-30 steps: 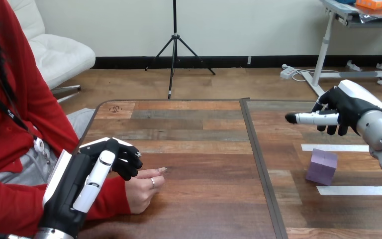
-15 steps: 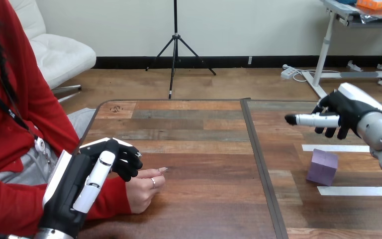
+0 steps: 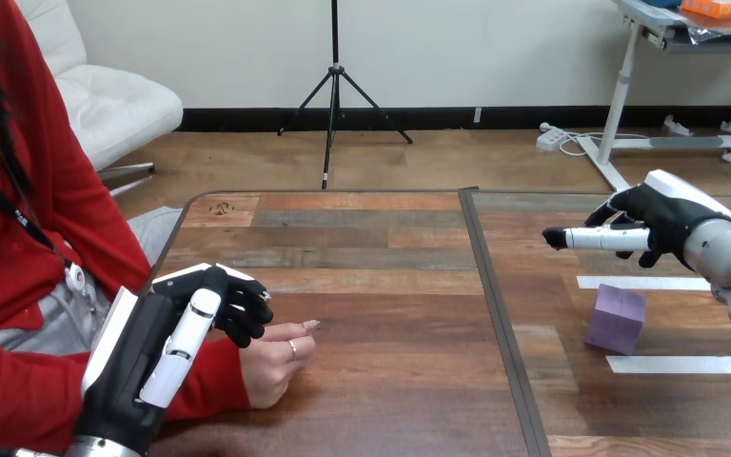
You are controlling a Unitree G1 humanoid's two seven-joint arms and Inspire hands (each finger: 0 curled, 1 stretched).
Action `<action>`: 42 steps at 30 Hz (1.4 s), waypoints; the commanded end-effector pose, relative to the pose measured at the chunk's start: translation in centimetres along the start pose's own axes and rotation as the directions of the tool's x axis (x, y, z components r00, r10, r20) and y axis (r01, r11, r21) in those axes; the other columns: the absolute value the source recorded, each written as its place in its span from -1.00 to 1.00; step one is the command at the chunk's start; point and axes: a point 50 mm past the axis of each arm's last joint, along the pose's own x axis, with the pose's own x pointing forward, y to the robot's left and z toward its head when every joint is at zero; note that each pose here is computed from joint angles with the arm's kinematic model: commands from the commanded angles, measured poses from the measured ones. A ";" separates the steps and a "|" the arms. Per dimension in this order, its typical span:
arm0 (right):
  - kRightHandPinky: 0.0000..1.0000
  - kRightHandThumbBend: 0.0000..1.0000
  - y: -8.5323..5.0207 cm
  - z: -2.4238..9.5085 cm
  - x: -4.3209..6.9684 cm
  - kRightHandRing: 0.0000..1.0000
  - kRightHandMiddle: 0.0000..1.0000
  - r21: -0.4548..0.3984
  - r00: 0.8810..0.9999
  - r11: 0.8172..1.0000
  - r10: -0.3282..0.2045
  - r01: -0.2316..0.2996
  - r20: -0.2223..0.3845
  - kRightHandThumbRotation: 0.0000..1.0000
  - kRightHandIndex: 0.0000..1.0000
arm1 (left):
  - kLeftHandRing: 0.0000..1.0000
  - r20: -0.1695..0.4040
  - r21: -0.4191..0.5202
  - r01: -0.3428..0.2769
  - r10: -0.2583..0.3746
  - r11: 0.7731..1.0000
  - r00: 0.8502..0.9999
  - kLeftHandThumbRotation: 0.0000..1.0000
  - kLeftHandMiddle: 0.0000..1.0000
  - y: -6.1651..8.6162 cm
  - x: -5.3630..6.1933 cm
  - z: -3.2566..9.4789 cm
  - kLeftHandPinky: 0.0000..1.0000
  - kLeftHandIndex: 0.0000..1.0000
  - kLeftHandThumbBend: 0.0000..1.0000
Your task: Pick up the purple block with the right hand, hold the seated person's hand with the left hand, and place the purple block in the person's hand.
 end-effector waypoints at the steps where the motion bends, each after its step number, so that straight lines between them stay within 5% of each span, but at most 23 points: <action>1: 0.44 1.00 -1.5 -0.2 -0.3 0.64 0.70 -0.023 1.000 1.000 -0.020 0.020 -0.017 0.43 0.67 | -0.06 0.077 0.028 0.000 -0.002 1.000 0.997 1.00 0.01 0.7 1.3 1.1 -0.18 -0.01 -0.32; 14: 0.57 1.00 -0.6 -1.2 -0.3 0.76 0.82 -0.025 0.995 0.998 0.052 -0.054 -0.084 0.42 0.83 | -0.06 0.070 0.034 -0.004 0.001 0.999 0.998 1.00 0.00 0.7 1.2 1.0 -0.18 -0.02 -0.25; 42: 0.37 1.00 0.3 -2.1 -0.4 0.66 0.84 -0.054 0.980 0.988 0.134 -0.143 -0.150 0.16 0.90 | -0.05 0.059 0.031 -0.002 0.001 1.000 0.998 1.00 0.01 0.7 1.0 1.1 -0.17 -0.01 -0.16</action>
